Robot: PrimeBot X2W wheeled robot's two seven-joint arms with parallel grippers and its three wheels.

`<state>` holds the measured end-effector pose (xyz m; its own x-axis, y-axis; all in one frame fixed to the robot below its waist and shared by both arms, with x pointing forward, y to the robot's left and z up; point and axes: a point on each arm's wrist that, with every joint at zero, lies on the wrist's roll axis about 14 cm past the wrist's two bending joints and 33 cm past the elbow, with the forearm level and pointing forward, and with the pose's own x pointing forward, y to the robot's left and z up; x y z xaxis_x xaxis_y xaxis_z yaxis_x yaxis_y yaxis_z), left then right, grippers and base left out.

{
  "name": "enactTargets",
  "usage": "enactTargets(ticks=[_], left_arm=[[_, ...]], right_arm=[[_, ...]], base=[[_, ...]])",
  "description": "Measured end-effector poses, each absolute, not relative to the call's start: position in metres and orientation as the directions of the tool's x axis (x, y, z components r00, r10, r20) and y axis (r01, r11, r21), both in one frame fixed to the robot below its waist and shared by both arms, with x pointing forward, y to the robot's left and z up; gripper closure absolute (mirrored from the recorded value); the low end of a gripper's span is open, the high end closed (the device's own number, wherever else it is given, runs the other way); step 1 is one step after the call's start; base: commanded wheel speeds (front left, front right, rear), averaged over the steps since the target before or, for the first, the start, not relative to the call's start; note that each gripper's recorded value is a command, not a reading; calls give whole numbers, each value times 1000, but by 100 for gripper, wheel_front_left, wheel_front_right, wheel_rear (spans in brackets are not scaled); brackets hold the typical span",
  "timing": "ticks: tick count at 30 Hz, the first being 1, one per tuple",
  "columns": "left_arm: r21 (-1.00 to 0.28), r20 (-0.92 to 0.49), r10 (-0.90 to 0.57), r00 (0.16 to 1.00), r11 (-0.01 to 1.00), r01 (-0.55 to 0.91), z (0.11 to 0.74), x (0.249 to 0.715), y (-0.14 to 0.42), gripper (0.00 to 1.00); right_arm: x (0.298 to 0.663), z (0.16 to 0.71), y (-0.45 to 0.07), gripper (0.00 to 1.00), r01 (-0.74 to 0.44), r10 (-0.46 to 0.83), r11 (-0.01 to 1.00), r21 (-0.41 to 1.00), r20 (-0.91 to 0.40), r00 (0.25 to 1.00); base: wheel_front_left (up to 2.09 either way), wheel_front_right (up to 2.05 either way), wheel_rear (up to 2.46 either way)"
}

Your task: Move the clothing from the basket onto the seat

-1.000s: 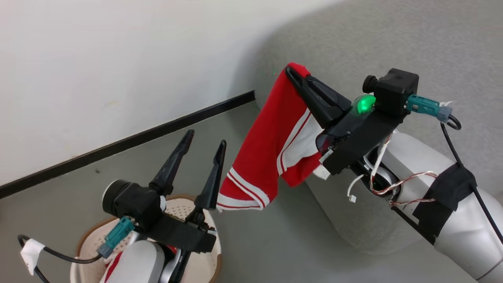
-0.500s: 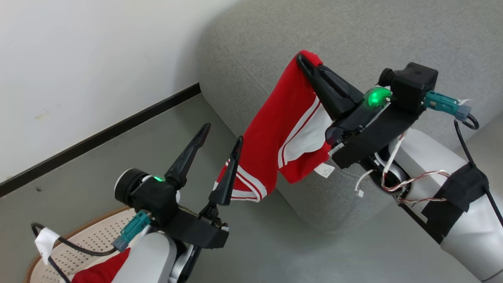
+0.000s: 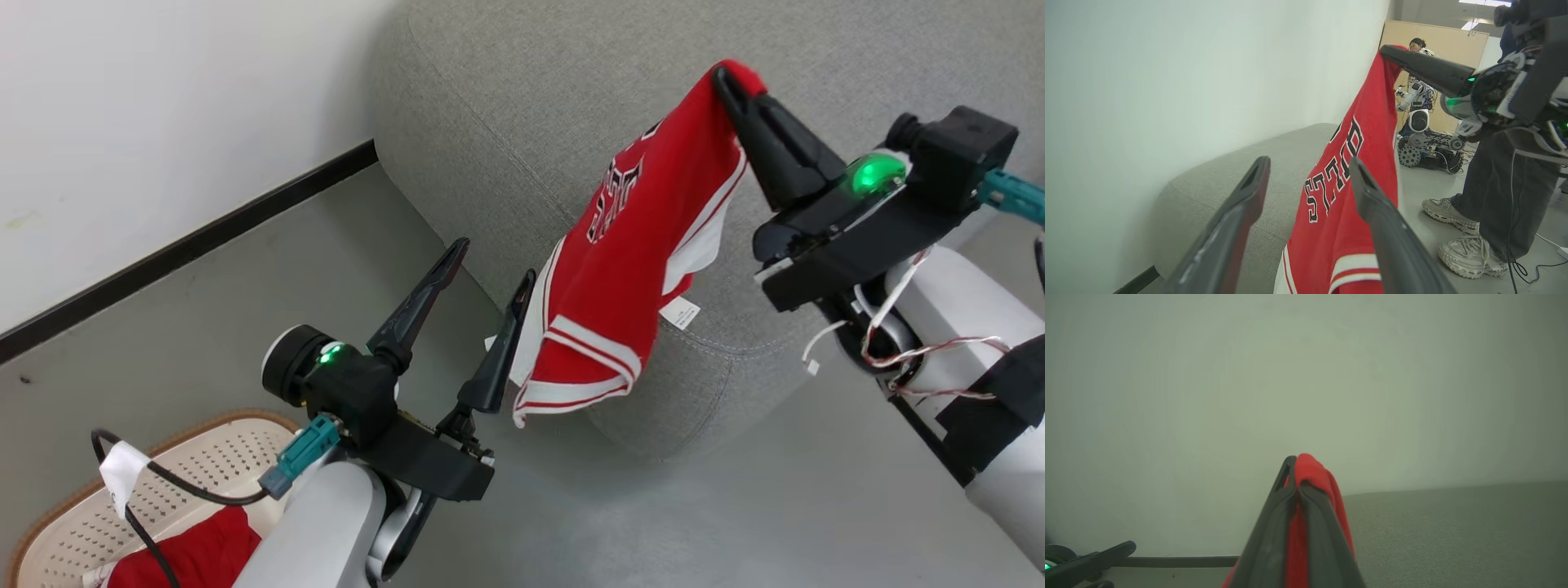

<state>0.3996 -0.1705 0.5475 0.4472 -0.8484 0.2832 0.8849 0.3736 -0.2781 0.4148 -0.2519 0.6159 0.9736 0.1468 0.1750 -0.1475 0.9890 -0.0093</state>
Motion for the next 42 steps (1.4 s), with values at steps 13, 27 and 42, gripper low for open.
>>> enactTargets(ticks=[13, 27, 42], left_arm=[[-319, 234, -851, 471, 390, 864, 515, 413, -162, 0], [-331, 184, -839, 512, 437, 836, 477, 443, -141, 0], [-347, 117, -832, 543, 478, 807, 426, 467, -116, 0]], right_arm=[[443, 663, -341, 100, 72, -37, 987, -146, 232, 972], [498, 673, -390, 100, 212, -164, 960, -185, 243, 956], [538, 638, -459, 100, 428, -393, 882, -197, 193, 899]], base=[[0, 0, 0], [0, 0, 0], [0, 0, 0]])
